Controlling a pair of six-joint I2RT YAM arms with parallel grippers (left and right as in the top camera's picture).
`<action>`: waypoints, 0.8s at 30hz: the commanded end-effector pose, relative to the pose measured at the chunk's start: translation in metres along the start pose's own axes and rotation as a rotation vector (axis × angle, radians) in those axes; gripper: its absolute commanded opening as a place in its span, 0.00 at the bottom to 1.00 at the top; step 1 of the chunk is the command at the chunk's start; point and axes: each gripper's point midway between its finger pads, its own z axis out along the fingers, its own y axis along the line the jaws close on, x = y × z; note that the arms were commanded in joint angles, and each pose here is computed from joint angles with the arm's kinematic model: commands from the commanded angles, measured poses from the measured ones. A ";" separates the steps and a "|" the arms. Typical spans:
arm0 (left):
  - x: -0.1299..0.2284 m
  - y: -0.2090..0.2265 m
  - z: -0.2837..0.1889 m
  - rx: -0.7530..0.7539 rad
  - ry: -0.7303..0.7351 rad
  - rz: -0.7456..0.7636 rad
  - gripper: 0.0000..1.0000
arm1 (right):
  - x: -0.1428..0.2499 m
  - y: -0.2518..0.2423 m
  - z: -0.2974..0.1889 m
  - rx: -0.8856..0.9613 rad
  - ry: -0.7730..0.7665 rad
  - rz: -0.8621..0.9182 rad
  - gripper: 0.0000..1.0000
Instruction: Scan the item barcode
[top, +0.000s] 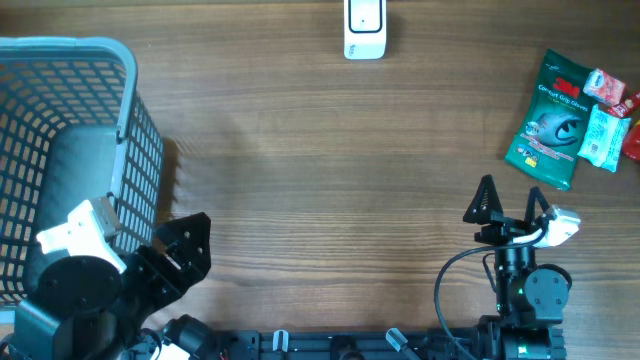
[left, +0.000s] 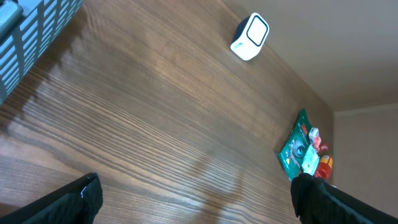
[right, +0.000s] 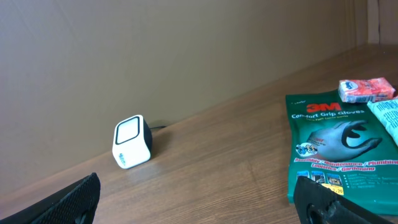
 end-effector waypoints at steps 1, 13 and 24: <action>-0.001 0.000 0.001 -0.007 -0.005 0.024 1.00 | -0.003 -0.001 -0.001 0.005 -0.016 -0.022 1.00; -0.001 0.000 0.001 -0.007 -0.005 0.024 1.00 | -0.003 -0.001 0.000 0.006 -0.016 -0.022 1.00; -0.014 -0.003 0.000 0.012 -0.078 0.004 1.00 | -0.003 -0.001 0.000 0.006 -0.016 -0.022 1.00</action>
